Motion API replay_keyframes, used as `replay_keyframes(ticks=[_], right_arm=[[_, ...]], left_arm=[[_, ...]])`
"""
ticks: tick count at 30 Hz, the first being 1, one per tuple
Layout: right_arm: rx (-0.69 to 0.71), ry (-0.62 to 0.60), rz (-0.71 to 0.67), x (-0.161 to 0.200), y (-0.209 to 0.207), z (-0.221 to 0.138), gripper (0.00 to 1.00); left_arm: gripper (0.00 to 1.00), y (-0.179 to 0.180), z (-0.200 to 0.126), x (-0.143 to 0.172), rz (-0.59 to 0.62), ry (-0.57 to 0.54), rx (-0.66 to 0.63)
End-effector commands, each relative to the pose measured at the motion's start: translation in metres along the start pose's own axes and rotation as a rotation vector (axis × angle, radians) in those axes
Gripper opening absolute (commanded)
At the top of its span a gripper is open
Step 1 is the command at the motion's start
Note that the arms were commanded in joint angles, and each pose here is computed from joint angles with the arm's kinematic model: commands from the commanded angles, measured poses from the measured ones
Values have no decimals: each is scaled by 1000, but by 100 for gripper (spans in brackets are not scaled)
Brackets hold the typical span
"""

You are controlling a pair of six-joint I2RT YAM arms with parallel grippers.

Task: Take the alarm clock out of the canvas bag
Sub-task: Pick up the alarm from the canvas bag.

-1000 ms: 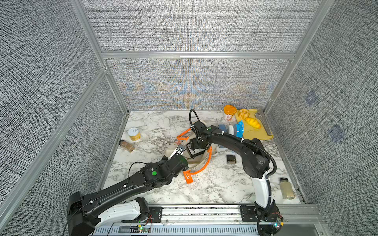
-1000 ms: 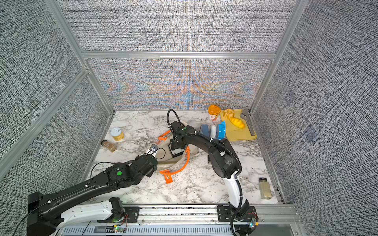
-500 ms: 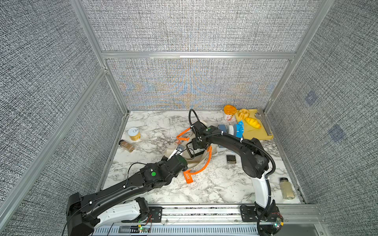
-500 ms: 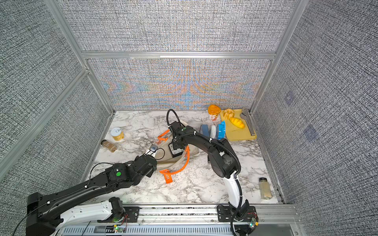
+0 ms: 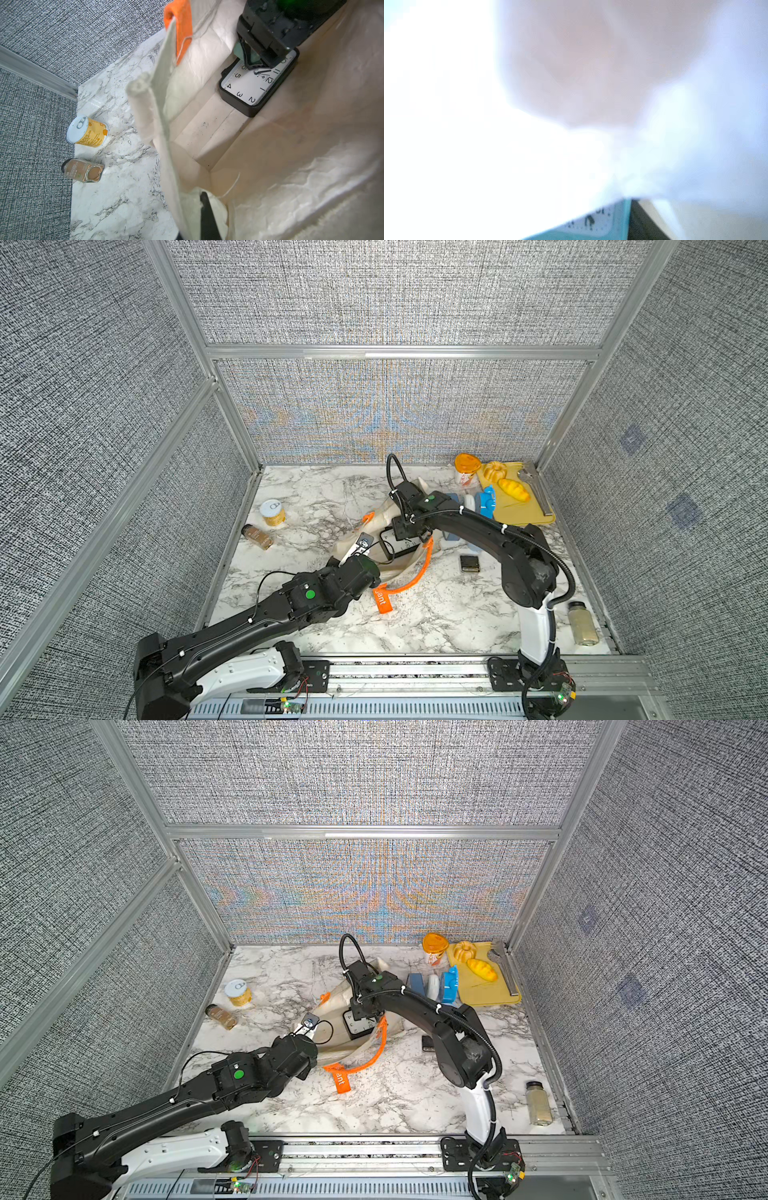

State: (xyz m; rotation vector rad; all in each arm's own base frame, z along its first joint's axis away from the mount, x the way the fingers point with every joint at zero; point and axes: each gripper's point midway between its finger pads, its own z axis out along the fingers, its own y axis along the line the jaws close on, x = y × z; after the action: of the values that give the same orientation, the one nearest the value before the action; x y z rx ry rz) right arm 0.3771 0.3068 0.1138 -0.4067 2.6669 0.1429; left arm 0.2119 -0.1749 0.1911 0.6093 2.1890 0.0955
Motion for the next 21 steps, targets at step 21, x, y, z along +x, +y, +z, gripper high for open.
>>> replay_keyframes(ticks=[21], right_arm=[[-32, -264, -23, 7, -29, -180, 60]], left_arm=[[0, 26, 6, -5, -114, -10, -79]])
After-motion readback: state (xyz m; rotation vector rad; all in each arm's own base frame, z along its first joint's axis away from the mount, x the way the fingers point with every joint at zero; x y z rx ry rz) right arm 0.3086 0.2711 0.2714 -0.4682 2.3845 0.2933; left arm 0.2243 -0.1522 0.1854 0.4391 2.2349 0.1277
